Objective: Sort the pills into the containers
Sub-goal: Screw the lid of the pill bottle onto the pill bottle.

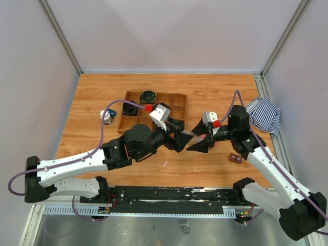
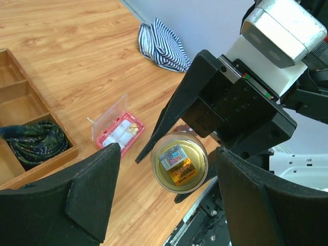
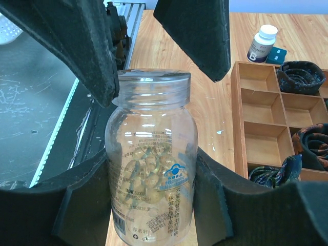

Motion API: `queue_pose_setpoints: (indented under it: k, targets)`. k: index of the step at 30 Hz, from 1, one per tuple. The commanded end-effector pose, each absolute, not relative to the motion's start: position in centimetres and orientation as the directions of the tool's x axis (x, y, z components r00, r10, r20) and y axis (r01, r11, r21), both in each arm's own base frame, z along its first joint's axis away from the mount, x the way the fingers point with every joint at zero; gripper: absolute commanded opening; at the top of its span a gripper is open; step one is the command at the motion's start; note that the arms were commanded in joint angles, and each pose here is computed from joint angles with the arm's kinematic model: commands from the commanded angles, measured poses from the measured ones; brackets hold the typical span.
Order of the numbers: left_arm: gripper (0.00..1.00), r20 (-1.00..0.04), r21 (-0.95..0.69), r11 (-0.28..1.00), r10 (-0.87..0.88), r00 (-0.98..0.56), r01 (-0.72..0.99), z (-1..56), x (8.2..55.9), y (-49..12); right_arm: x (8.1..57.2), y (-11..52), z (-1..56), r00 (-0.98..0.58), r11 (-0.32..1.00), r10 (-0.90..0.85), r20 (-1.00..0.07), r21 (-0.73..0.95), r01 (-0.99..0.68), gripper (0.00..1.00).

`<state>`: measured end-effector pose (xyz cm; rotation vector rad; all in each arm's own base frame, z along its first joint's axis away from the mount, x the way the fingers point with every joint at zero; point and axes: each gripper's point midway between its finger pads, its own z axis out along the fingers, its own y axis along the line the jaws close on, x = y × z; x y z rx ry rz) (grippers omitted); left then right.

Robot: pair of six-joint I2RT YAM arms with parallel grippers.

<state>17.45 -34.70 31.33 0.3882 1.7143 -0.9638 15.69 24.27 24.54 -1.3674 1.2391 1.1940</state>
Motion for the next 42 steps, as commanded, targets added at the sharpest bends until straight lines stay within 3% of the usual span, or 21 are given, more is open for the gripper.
queue_pose_setpoints:
  k: [1, 6, 14, 20, 24, 28, 36, 39, 42]
  targets:
    - [0.79, -0.914, -0.401, 0.609, -0.212, -0.347, 0.685, 32.7, 17.3, -34.9, 15.7, 24.3, 25.4, 0.070, -0.088, -0.104, -0.992, -0.061, -0.994, 0.00]
    - [0.69, -0.915, -0.396, 0.606, -0.199, -0.350, 0.690, 32.5, 17.2, -35.0, 15.8, 24.3, 25.4, 0.071, -0.086, -0.104, -0.992, -0.062, -0.994, 0.01]
    - [0.35, -0.925, -0.366, 0.567, -0.134, -0.356, 0.738, 31.5, 16.3, -36.0, 15.8, 24.3, 25.4, 0.068, -0.086, -0.105, -0.992, -0.059, -0.995, 0.01]
    - [0.25, -0.929, -0.354, 0.497, -0.087, -0.360, 0.792, 30.9, 15.5, -36.5, 15.7, 24.3, 25.4, 0.070, -0.090, -0.103, -0.992, -0.060, -0.994, 0.01]
    - [0.24, -0.937, -0.338, 0.393, -0.057, -0.344, 0.855, 30.4, 15.2, -36.5, 15.6, 24.3, 25.5, 0.074, -0.091, -0.100, -0.992, -0.065, -0.994, 0.01]
    - [0.32, -0.981, -0.186, 0.280, -0.001, -0.193, 0.942, 30.0, 14.2, -36.8, 15.5, 24.3, 25.6, 0.076, -0.094, -0.098, -0.992, -0.067, -0.993, 0.01]
    - [0.35, -0.997, -0.017, 0.128, 0.072, -0.027, 0.992, 28.9, 15.1, -36.2, 15.5, 24.3, 25.6, 0.077, -0.093, -0.098, -0.992, -0.068, -0.993, 0.01]
    - [0.45, -0.998, 0.004, 0.103, 0.064, -0.002, 0.995, 29.3, 15.6, -36.0, 15.6, 24.3, 25.6, 0.077, -0.093, -0.099, -0.992, -0.068, -0.993, 0.01]
    - [0.63, -0.999, 0.014, 0.120, 0.040, 0.009, 0.993, 30.1, 16.0, -35.9, 15.5, 24.3, 25.6, 0.075, -0.094, -0.099, -0.992, -0.065, -0.993, 0.01]
